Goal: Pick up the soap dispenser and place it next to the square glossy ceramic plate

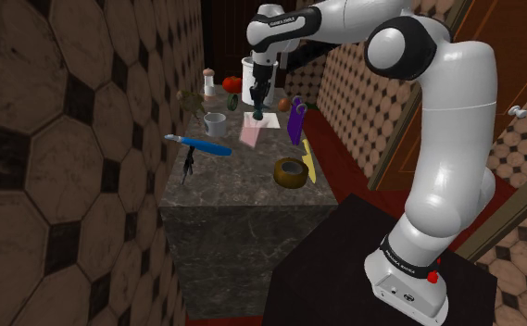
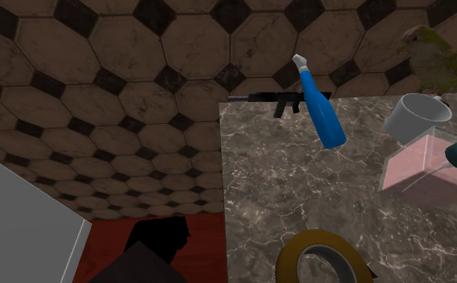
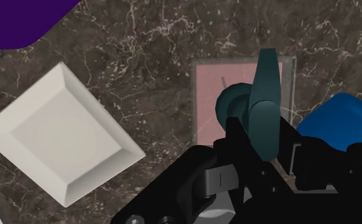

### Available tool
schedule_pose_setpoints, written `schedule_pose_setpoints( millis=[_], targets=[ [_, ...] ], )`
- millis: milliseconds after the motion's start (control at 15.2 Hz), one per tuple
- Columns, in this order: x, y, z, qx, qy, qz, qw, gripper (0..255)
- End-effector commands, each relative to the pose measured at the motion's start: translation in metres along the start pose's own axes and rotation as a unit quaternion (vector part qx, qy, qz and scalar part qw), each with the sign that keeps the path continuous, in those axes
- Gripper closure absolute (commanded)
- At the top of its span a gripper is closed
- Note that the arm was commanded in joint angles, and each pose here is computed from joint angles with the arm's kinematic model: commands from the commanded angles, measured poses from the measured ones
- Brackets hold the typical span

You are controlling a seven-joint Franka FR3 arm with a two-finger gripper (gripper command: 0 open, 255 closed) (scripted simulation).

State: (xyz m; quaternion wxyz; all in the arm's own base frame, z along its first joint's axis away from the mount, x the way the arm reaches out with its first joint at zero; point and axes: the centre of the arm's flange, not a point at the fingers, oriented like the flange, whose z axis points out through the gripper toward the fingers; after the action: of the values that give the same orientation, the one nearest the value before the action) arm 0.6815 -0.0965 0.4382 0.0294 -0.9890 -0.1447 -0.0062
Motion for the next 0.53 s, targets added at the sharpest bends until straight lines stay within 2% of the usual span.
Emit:
schedule_pose_setpoints(
  millis=[0,264,462],
  targets=[
    [-0.001,0.001,0.01,0.0,0.0,0.0,1.0,255],
    [-0.001,0.002,0.031,0.0,0.0,0.0,1.0,255],
    [-0.001,0.002,0.031,0.0,0.0,0.0,1.0,255]
  ],
)
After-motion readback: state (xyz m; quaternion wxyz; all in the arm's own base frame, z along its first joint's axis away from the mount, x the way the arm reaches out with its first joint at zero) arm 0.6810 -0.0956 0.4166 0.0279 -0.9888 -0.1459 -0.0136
